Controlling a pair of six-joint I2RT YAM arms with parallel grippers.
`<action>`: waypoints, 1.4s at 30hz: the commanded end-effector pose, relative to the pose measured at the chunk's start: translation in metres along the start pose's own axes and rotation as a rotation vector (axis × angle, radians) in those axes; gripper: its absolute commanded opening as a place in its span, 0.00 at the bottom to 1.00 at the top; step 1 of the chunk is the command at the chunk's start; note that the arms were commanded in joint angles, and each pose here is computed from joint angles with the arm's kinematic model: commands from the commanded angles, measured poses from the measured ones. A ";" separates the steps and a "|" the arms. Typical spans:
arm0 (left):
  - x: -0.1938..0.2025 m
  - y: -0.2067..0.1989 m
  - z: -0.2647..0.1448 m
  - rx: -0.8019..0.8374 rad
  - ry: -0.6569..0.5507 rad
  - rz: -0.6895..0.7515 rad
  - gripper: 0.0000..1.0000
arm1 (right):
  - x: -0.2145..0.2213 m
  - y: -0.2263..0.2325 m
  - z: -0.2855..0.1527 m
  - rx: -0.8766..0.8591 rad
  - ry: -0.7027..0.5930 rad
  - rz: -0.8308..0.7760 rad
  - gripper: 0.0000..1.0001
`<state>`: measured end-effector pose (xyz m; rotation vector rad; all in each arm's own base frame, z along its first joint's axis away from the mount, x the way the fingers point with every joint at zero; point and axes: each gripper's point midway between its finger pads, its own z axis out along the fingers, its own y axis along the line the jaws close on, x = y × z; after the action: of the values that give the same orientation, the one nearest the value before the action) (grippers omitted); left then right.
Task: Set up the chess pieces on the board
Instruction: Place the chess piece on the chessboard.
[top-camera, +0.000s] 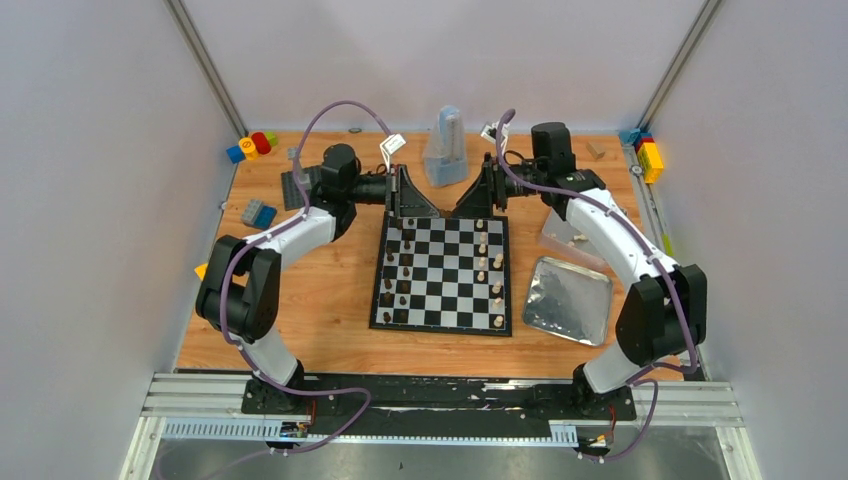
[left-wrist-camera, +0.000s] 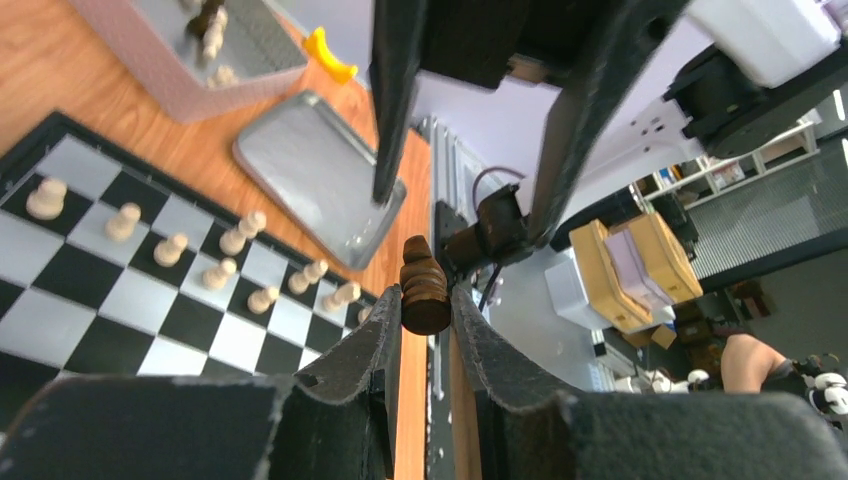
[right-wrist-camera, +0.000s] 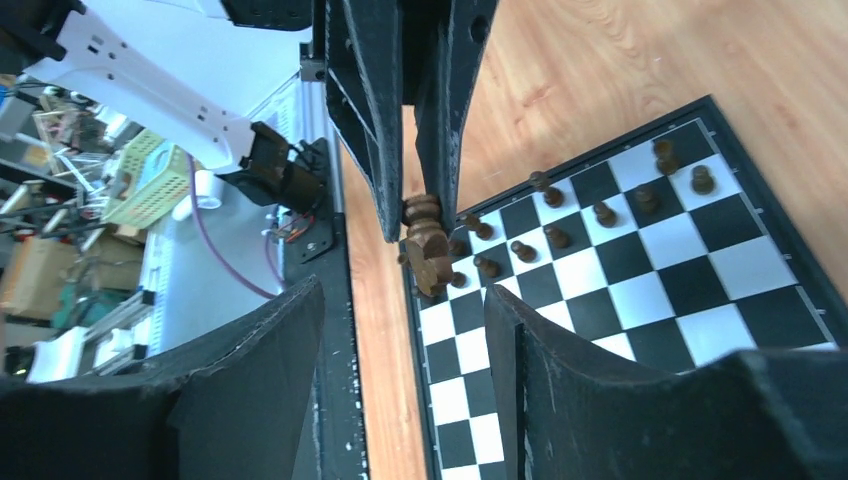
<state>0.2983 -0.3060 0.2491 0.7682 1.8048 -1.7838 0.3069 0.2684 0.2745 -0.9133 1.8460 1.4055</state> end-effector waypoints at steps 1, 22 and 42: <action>-0.026 -0.028 -0.001 0.083 -0.089 0.121 0.00 | 0.000 0.011 0.004 -0.122 -0.006 0.044 0.60; -0.021 -0.026 -0.001 0.074 -0.101 0.132 0.00 | -0.005 0.014 0.008 -0.212 0.001 0.081 0.42; -0.015 -0.021 0.003 0.059 -0.081 0.132 0.00 | -0.012 0.015 0.010 -0.241 0.001 0.092 0.27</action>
<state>0.2959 -0.3081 0.2676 0.7698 1.6670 -1.8002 0.3002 0.2804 0.2696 -0.8864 1.8602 1.7069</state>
